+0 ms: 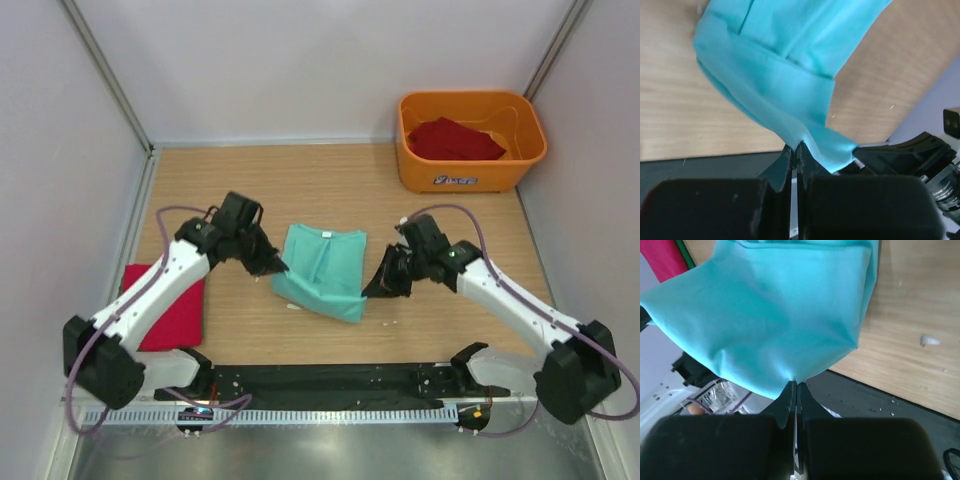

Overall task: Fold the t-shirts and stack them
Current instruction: Fold the tshirt

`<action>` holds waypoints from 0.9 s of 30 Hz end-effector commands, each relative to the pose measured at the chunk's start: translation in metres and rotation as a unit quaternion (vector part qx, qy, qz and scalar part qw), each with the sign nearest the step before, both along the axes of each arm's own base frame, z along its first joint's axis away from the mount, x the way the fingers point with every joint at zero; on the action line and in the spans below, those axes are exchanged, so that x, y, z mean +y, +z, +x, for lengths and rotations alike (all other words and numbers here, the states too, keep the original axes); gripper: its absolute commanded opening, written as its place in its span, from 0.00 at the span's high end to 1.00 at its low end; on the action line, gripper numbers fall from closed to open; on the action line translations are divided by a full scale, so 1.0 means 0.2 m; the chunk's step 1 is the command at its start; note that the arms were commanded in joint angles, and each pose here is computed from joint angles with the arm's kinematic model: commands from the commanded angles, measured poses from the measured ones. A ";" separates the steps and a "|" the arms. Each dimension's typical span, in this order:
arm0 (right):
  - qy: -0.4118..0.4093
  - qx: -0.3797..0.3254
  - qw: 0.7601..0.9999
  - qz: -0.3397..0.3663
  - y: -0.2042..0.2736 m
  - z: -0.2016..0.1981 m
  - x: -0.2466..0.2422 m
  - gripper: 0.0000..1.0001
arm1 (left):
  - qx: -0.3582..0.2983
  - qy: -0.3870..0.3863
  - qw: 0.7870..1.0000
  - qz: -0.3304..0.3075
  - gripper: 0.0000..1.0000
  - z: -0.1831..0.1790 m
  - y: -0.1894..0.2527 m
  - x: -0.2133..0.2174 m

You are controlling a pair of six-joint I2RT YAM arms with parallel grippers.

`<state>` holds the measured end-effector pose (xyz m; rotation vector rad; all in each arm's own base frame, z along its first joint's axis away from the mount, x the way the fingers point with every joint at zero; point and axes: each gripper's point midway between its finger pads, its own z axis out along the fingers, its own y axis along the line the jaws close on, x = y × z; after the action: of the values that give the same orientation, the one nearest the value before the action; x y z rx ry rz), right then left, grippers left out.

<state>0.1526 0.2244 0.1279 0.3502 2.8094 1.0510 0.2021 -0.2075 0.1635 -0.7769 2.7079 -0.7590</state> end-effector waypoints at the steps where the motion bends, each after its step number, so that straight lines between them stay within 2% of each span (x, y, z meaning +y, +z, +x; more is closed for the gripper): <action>1: 0.042 -0.025 0.999 0.010 0.14 0.17 0.00 0.99 | -0.036 -0.057 0.998 0.007 1.00 0.24 0.11 0.02; 2: 0.040 -0.039 0.998 0.013 0.20 0.26 0.00 0.99 | -0.033 -0.061 0.998 0.006 1.00 0.30 0.11 0.02; 4: 0.046 -0.019 0.999 0.010 0.16 0.36 0.02 0.99 | -0.054 -0.070 0.996 -0.013 1.00 0.44 0.20 0.01; 7: 0.037 -0.014 0.999 0.021 0.17 0.52 0.04 0.99 | -0.031 -0.079 0.996 -0.012 1.00 0.61 0.12 -0.01; 8: 0.035 -0.021 0.999 0.028 0.20 0.58 0.06 0.99 | -0.050 -0.088 0.995 -0.024 1.00 0.68 0.18 -0.04; 9: 0.029 -0.006 0.999 0.029 0.16 0.63 0.05 0.99 | -0.038 -0.089 0.995 -0.026 1.00 0.75 0.12 -0.05; 11: 0.024 -0.016 0.999 0.039 0.18 0.73 0.06 0.99 | -0.059 -0.097 0.993 -0.038 1.00 0.86 0.17 -0.09; 12: 0.023 -0.017 0.999 0.040 0.18 0.77 0.06 0.99 | -0.042 -0.100 0.993 -0.044 1.00 0.91 0.10 -0.11; 16: 0.010 -0.004 0.999 0.041 0.15 0.94 0.02 0.99 | -0.049 -0.111 0.991 -0.052 1.00 1.08 0.09 -0.16; 21: 0.023 0.006 0.999 0.030 0.14 0.99 0.02 0.99 | -0.061 -0.101 0.992 -0.050 1.00 1.13 0.13 -0.12; 24: 0.034 0.007 0.999 0.022 0.13 0.94 0.01 0.99 | -0.047 -0.105 0.992 -0.050 1.00 1.04 0.09 -0.10; 25: 0.038 0.012 0.999 0.016 0.13 0.91 0.01 0.99 | -0.019 -0.103 0.993 -0.049 1.00 0.96 -0.01 -0.08; 27: 0.052 0.013 0.999 0.011 0.12 0.82 0.01 0.99 | -0.032 -0.096 0.993 -0.056 1.00 0.88 0.04 -0.07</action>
<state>0.3427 0.2248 0.1333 0.3286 2.8616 1.0930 0.4061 -0.2231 0.1464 -0.5466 2.7610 -0.8973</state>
